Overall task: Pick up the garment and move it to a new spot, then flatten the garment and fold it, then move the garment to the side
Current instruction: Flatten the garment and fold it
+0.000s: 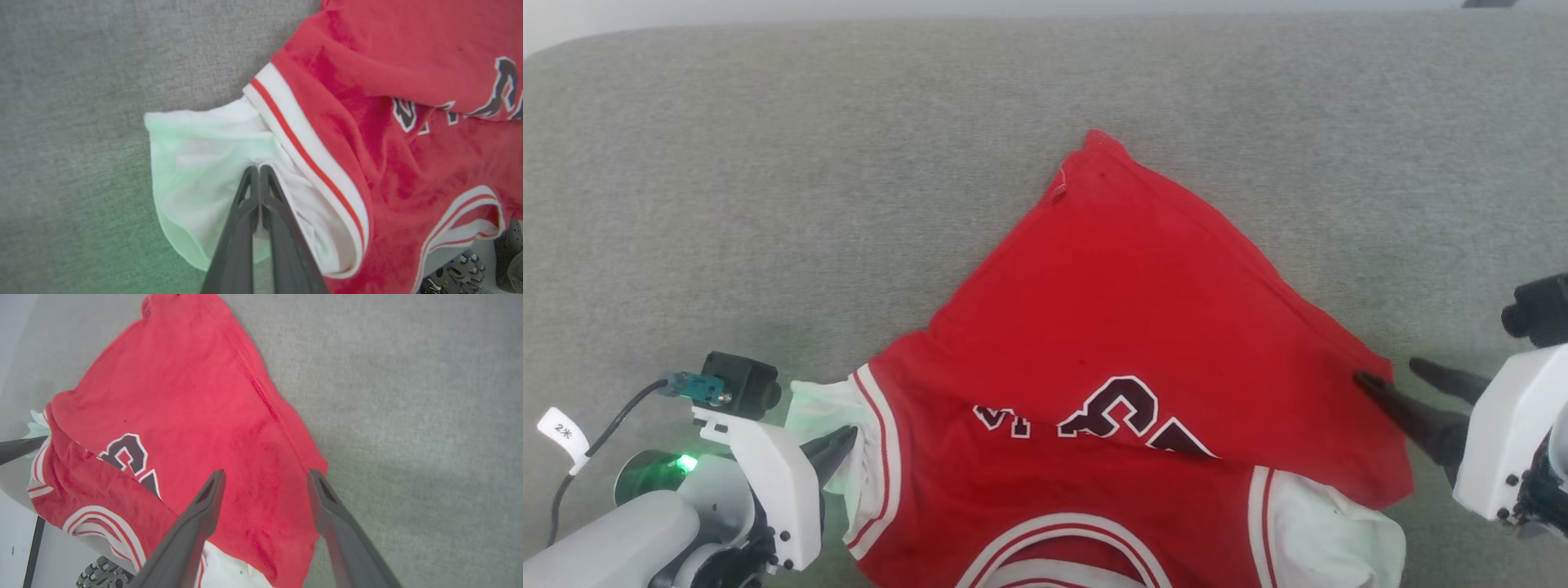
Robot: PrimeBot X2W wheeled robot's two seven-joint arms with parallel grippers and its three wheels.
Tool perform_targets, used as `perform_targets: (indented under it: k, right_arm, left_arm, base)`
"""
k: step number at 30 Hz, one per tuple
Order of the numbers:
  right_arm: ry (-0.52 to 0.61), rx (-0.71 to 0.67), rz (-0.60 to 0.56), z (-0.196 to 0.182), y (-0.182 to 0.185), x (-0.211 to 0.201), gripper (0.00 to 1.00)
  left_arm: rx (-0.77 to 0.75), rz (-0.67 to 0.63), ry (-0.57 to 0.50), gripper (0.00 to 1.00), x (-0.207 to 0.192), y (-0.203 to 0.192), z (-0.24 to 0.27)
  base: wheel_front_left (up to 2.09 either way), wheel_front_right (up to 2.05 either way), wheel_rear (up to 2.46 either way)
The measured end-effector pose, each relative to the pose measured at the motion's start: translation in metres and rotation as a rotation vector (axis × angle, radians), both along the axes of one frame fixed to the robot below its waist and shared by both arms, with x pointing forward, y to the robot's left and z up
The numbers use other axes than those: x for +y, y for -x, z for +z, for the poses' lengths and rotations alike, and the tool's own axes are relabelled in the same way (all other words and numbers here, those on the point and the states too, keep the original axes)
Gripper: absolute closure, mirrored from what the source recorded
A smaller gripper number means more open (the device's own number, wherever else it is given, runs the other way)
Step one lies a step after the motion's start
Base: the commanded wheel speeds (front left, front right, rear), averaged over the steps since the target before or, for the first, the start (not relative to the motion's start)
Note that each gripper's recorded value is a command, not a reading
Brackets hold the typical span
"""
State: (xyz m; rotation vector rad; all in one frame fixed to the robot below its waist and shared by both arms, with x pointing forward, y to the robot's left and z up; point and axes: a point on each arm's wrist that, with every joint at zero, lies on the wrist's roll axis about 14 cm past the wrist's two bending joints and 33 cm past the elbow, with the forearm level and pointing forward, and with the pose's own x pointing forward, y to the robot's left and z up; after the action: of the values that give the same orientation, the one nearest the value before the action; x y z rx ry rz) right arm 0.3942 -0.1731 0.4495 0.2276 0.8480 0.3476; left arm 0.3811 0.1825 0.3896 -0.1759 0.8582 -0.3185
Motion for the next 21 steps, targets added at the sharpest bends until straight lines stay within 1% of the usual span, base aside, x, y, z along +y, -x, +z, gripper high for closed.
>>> perform_targets:
  k: [4, 6, 10, 14, 16, 21]
  right_arm:
    - [-0.012, -0.082, 0.024, 0.023, -0.016, 0.013, 0.0]
    - [0.002, -0.114, 0.044, 0.03, -0.026, 0.018, 0.0]
    - [-0.006, -0.18, 0.094, 0.044, -0.053, 0.036, 0.0]
    - [-0.003, -0.229, 0.166, 0.046, -0.088, 0.063, 0.0]
    - [-0.008, -0.238, 0.18, 0.045, -0.095, 0.07, 0.0]
    - [0.008, -0.262, 0.259, 0.034, -0.137, 0.103, 0.0]
  left_arm:
    - [-0.004, 0.014, -0.006, 1.0, 0.004, 0.005, 0.002]
    - [-0.007, 0.023, -0.013, 1.0, 0.007, 0.007, 0.003]
    - [-0.025, 0.034, -0.023, 1.0, 0.012, 0.007, 0.007]
    - [-0.044, 0.051, -0.028, 1.0, 0.016, 0.008, 0.011]
    - [-0.043, 0.055, -0.026, 1.0, 0.017, 0.009, 0.01]
    - [-0.044, 0.076, -0.015, 1.0, 0.019, 0.013, 0.01]
  base:
    - [0.0, 0.0, 0.0]
    - [0.0, 0.0, 0.0]
    - [0.0, 0.0, 0.0]
    - [0.0, 0.0, 0.0]
    - [0.0, 0.0, 0.0]
    - [0.0, 0.0, 0.0]
